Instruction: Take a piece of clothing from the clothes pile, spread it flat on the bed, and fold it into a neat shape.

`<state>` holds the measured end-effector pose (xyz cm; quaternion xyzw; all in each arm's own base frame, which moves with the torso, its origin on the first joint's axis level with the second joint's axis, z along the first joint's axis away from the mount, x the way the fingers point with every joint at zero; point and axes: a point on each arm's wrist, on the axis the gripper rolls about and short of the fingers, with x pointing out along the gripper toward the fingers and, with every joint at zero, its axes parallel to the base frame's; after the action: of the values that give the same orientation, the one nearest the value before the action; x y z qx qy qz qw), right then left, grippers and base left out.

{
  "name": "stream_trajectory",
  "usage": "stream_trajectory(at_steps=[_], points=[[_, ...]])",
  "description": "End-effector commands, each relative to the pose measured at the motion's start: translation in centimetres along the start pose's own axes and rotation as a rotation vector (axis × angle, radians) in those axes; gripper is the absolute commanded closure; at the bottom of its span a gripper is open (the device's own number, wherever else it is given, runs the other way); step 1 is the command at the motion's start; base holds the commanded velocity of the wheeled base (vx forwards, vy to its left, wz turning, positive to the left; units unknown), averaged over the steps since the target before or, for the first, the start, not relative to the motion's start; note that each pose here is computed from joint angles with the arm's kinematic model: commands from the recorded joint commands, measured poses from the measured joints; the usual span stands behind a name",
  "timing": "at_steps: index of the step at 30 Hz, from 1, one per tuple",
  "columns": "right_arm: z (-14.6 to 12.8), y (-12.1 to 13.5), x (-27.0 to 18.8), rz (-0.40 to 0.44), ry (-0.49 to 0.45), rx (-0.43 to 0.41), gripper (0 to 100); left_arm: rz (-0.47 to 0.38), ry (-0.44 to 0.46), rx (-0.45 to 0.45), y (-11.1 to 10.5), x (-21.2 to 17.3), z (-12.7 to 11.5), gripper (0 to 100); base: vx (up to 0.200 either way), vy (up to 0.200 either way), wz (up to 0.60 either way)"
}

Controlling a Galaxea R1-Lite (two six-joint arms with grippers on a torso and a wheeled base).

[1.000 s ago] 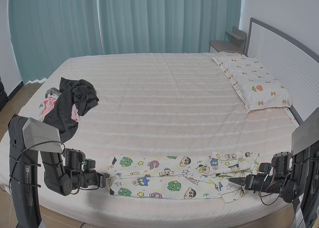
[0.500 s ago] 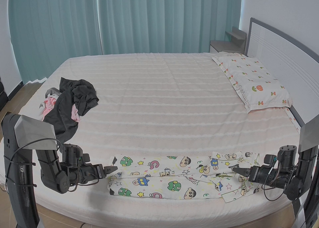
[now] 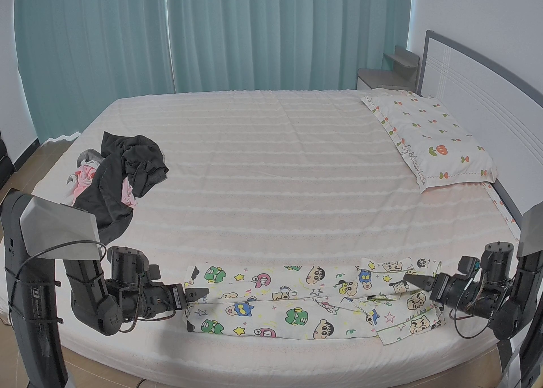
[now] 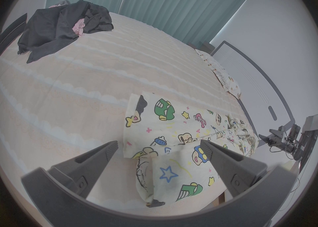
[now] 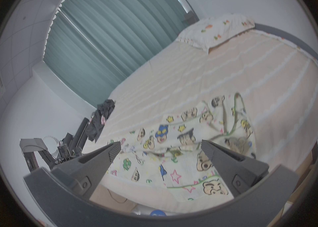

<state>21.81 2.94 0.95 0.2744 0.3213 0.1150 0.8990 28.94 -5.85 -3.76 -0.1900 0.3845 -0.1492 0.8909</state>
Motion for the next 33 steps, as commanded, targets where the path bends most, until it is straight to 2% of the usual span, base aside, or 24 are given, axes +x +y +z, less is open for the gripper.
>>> stream_trajectory(at_steps=[1,5,8,15,17,18,20,21,25,27,31,33], points=[[-3.3,-1.4,2.8,-0.051,0.172,0.015,0,0.001,0.030,0.011,-0.2,0.6,-0.8,0,0.000,0.000,0.00],[-3.8,-2.4,3.2,-0.084,0.198,0.015,0,0.008,0.021,0.014,-0.3,0.6,-0.7,0,0.000,0.000,0.00],[-3.1,-3.5,3.1,-0.127,0.158,0.016,0,0.018,0.020,0.015,-0.2,0.7,-0.8,0,0.000,0.000,0.00],[-3.6,-4.0,2.1,-0.203,0.165,0.031,0,0.025,0.025,0.045,-0.1,0.8,-0.9,0,0.000,0.000,0.00],[-3.6,-4.0,2.0,-0.230,0.156,0.027,0,0.034,0.021,0.062,-0.1,0.8,-0.9,0,0.000,0.000,0.00],[-3.2,-3.8,1.8,-0.256,0.119,0.016,0,0.047,0.012,0.071,-0.1,1.0,-0.7,0,0.000,0.000,0.00],[-2.8,-3.5,1.6,-0.253,0.093,0.011,0,0.048,0.008,0.071,-0.1,1.0,-0.6,0,0.000,0.000,0.00],[-1.6,-2.8,0.9,-0.233,0.021,0.034,0,0.050,0.008,0.070,0.0,1.1,-0.5,0,0.000,0.000,0.00],[0.5,-1.0,-0.7,-0.144,-0.118,0.209,0,0.062,0.047,0.096,0.3,1.4,-1.2,0,0.000,0.000,0.00],[0.9,-0.8,-1.0,-0.114,-0.128,0.261,0,0.069,0.061,0.126,0.5,1.5,-1.4,0,0.000,0.000,0.00],[1.5,-0.9,-1.6,-0.100,-0.157,0.272,0,0.084,0.081,0.161,0.7,1.6,-1.5,0,0.000,0.000,0.00],[2.0,-1.4,-2.0,-0.100,-0.177,0.288,0,0.116,0.057,0.179,0.8,2.4,-1.0,0,0.000,0.000,0.00]])
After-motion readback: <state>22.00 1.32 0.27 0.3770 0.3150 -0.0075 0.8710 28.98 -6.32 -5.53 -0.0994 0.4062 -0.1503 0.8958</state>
